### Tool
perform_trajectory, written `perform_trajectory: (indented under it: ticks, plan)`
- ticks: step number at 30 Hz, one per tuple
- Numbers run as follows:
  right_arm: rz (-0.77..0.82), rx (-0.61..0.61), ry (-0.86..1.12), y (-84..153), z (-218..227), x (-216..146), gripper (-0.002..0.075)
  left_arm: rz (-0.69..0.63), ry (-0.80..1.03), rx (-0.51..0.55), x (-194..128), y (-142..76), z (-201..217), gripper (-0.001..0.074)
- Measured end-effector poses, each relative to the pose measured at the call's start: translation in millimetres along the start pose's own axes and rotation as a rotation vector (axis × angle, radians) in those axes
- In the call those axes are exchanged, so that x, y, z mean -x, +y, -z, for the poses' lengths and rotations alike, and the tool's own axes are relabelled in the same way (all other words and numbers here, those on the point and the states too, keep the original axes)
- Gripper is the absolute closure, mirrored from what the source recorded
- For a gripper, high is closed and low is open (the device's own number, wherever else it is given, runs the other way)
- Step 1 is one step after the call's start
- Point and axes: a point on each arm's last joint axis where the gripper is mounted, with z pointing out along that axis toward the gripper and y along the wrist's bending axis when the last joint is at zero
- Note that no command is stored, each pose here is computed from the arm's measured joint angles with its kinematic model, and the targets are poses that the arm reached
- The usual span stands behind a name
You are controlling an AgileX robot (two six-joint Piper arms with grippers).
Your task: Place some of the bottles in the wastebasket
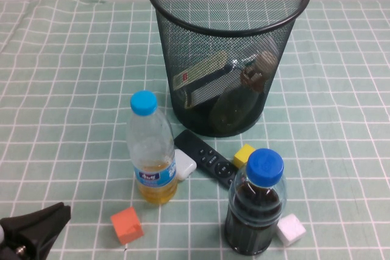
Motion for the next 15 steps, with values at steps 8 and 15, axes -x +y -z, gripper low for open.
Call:
perform_trajectory:
  ticks: [8, 15]
  plan:
    - [0.069, -0.136, 0.042, -17, 9, -49, 0.0726, 0.000, 0.000, 0.000, 0, 0, 0, 0.0739]
    - [0.006, -0.155, -0.111, -8, -42, -139, 0.0727, 0.000, 0.000, 0.000, 0, 0, 0, 0.0739]
